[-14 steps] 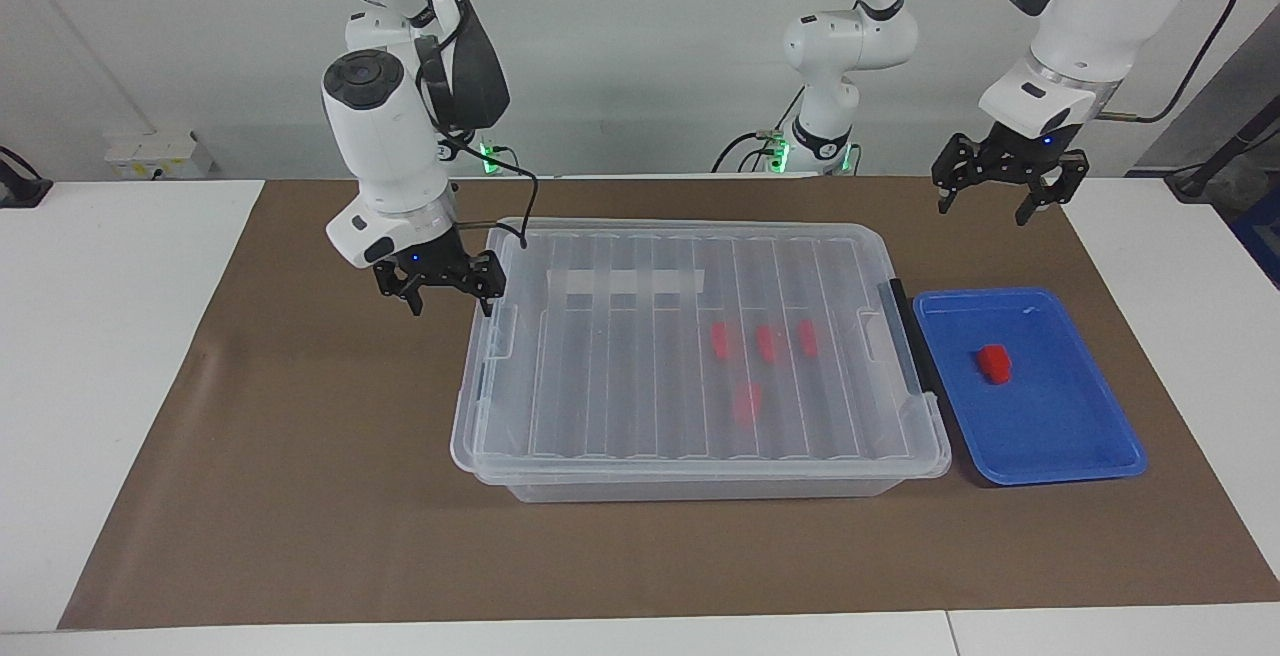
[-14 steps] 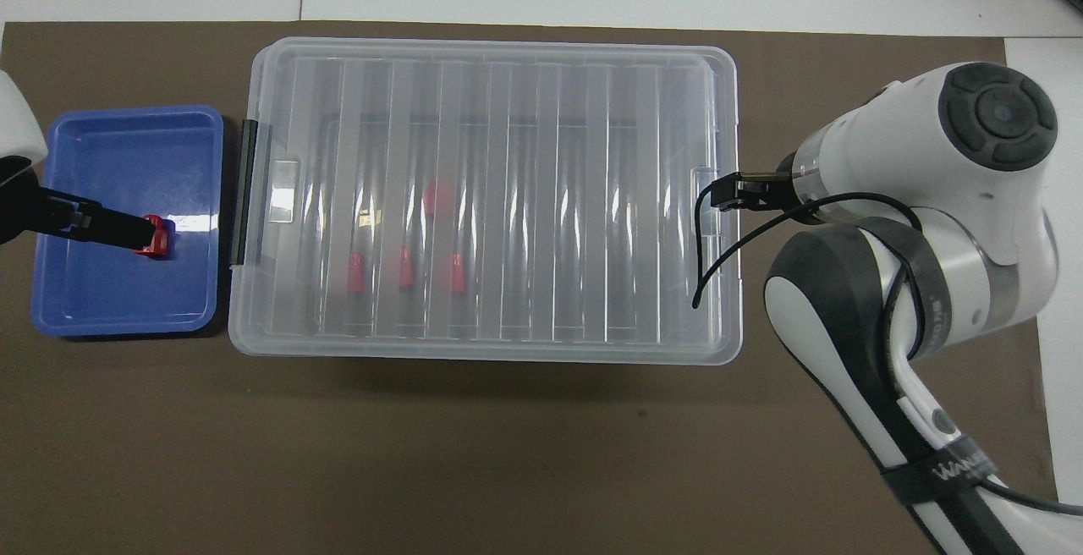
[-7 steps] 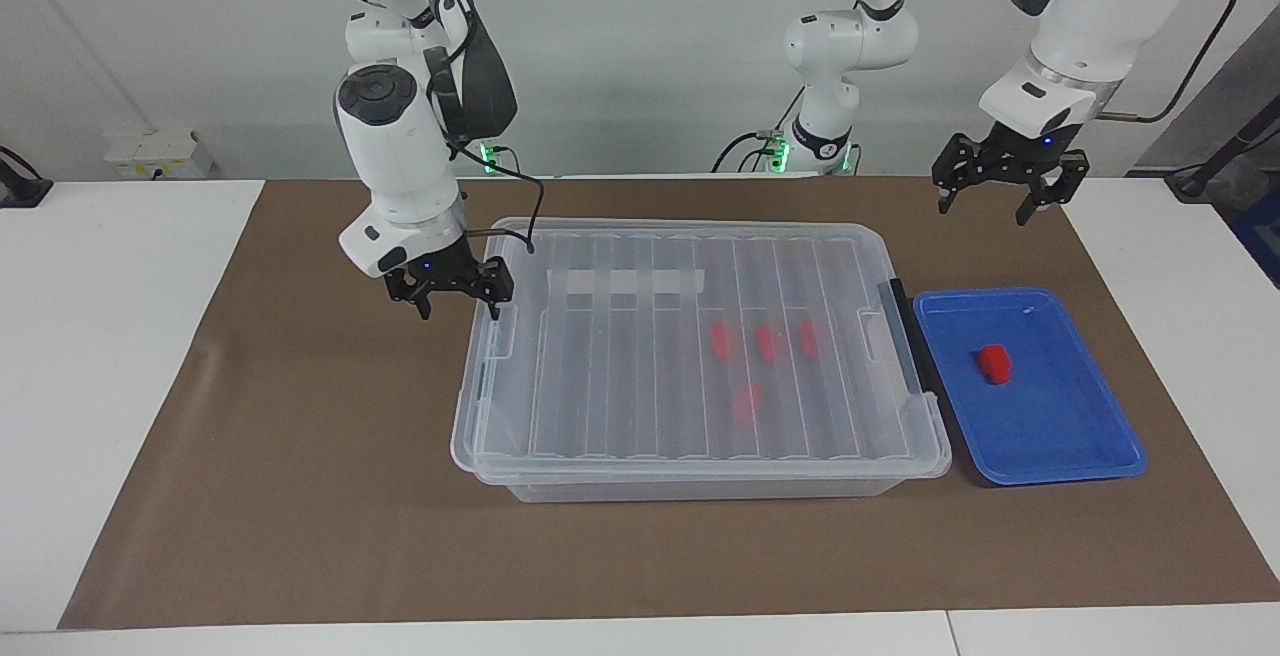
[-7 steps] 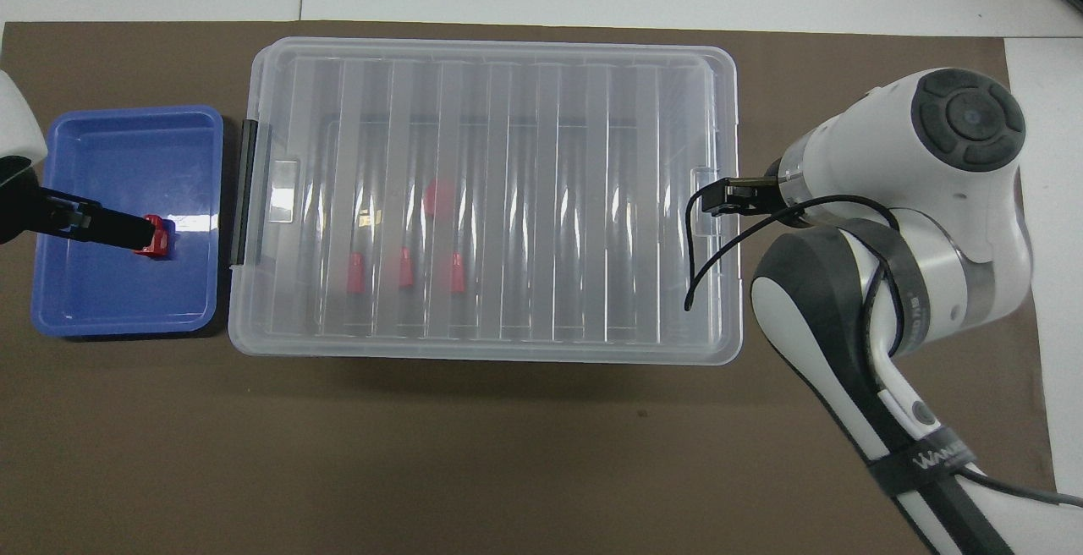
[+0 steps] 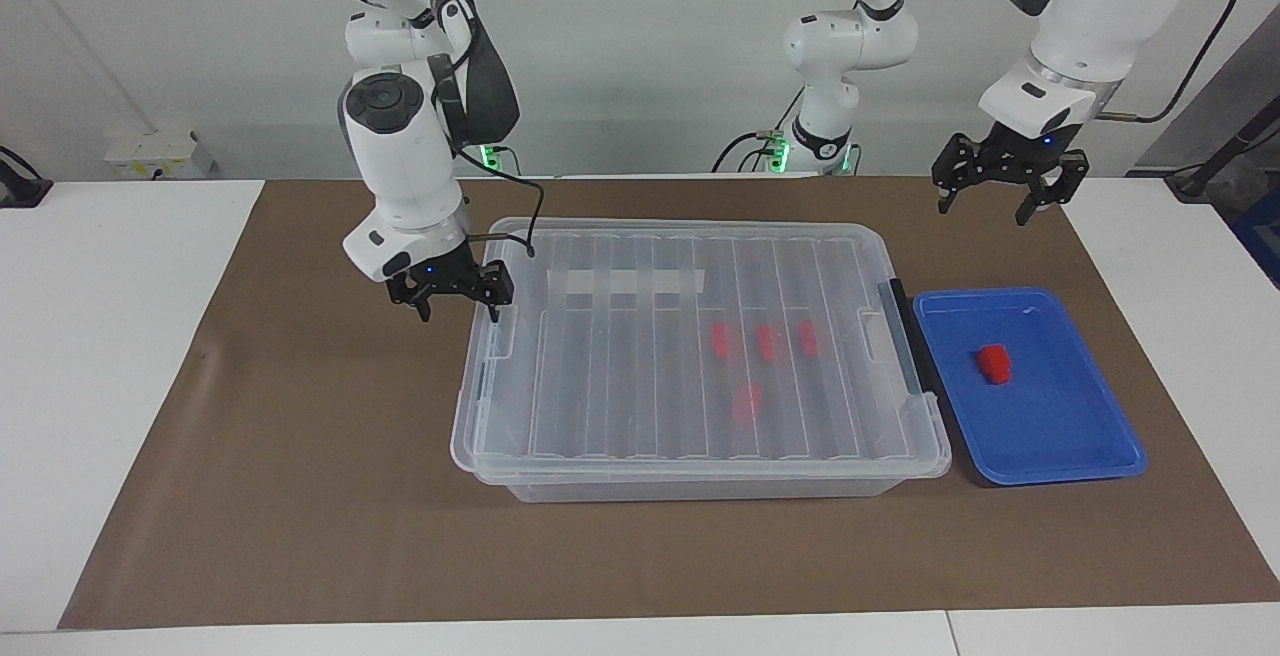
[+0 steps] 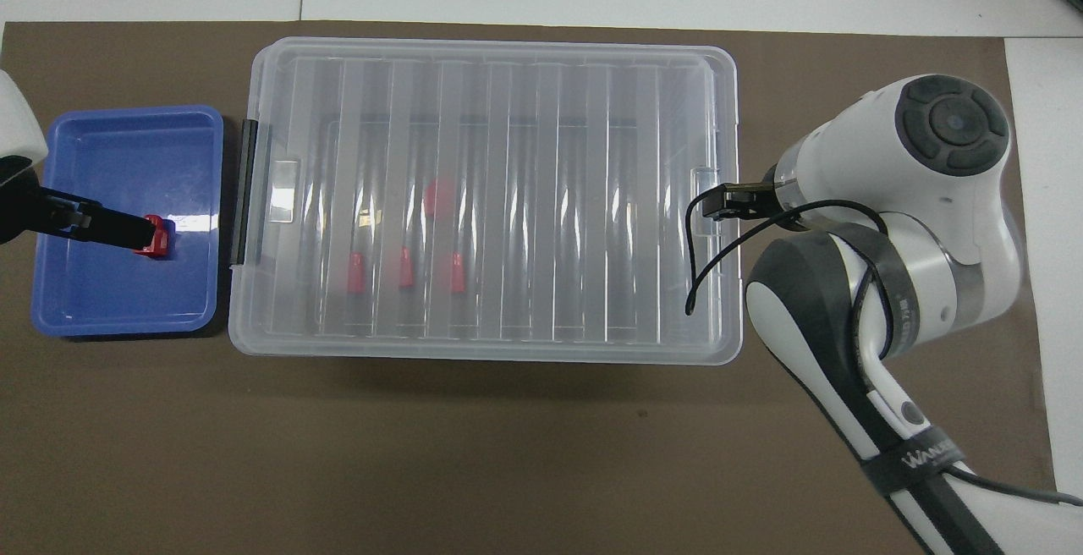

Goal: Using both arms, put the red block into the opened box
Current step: 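Slide the clear lid open with the right gripper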

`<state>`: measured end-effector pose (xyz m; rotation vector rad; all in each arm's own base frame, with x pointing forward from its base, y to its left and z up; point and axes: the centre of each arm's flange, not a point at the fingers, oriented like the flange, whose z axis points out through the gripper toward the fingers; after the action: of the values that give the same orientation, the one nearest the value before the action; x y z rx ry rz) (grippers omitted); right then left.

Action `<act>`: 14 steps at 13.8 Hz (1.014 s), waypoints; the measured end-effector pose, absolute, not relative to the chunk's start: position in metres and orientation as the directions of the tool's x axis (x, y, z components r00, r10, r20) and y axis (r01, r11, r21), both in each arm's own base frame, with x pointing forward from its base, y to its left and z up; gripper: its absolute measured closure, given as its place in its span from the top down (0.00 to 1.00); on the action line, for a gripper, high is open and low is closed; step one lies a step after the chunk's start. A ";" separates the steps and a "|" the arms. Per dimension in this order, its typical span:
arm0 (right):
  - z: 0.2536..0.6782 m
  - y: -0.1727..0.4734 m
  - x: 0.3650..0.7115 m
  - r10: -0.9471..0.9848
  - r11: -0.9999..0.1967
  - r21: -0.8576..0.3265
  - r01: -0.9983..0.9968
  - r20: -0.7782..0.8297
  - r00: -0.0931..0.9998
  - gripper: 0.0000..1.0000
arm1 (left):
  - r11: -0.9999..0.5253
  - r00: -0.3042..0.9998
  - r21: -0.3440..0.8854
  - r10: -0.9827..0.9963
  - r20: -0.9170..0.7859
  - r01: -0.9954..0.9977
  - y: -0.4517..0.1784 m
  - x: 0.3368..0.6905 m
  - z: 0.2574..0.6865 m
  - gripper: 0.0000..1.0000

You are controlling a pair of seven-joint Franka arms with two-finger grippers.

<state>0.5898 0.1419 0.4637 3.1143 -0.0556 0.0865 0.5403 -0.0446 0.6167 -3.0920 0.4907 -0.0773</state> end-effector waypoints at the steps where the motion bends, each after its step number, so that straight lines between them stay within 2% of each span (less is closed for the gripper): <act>1: 0.464 0.141 0.590 -0.020 -0.999 0.031 -0.022 0.057 0.998 1.00 | -0.951 0.950 -0.018 -0.310 0.047 -0.309 -0.045 0.540 0.617 1.00; 5: 0.463 0.128 0.592 0.045 -0.998 0.045 0.043 0.045 0.998 1.00 | -0.951 0.950 -0.018 -0.310 0.047 -0.309 -0.045 0.540 0.617 1.00; 14: 0.467 0.036 0.600 0.232 -0.970 0.076 0.233 -0.010 0.973 1.00 | -0.955 0.954 -0.015 -0.297 0.036 -0.296 -0.038 0.540 0.616 1.00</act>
<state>0.5998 0.0364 0.4670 3.0434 0.3592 -0.0023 0.5395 -0.0378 0.6157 -3.0965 0.4698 -0.0585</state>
